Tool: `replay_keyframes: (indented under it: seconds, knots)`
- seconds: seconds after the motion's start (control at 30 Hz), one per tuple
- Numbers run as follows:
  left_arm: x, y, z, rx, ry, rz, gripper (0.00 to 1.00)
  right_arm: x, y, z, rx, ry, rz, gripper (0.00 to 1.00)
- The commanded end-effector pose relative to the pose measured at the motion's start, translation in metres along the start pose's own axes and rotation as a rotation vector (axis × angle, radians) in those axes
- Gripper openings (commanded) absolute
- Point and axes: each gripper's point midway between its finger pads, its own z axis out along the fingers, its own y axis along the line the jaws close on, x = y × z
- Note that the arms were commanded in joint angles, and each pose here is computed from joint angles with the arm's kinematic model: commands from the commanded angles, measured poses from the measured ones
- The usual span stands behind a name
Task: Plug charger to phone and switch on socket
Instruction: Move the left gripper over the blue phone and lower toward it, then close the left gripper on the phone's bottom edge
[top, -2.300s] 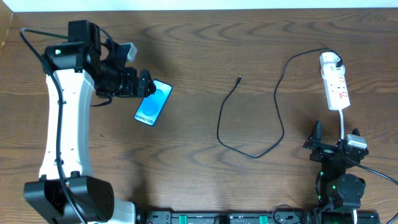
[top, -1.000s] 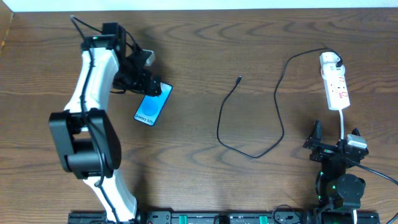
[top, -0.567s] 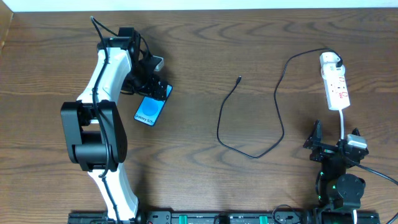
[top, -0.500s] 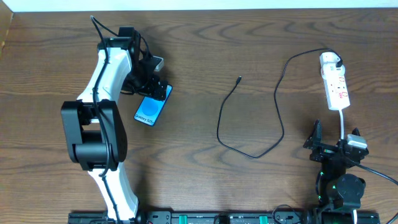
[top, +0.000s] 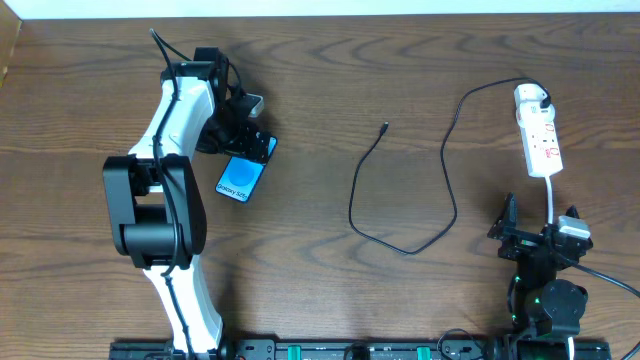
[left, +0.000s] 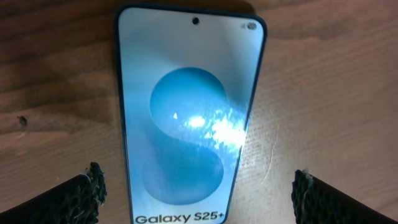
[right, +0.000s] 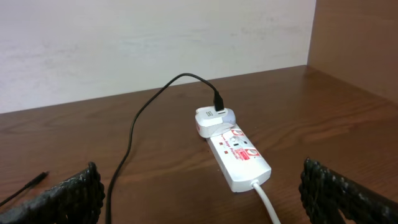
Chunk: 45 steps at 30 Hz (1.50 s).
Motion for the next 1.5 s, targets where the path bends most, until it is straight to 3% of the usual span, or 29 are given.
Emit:
replay_keyframes:
  seconds: [0.0,1.13,1.47]
  knots:
    - [0.005,0.003,0.016,0.007,0.041,-0.049,0.96,0.000,0.002,0.000,-0.008,-0.001,-0.016,0.99]
    - [0.035,0.001,0.071,0.035,0.133,-0.060,0.96,0.000,0.002,0.000,-0.008,-0.001,-0.016,0.99]
    - [0.042,0.006,0.090,-0.115,0.157,-0.082,0.96,0.000,0.002,0.000,-0.008,-0.001,-0.016,0.99]
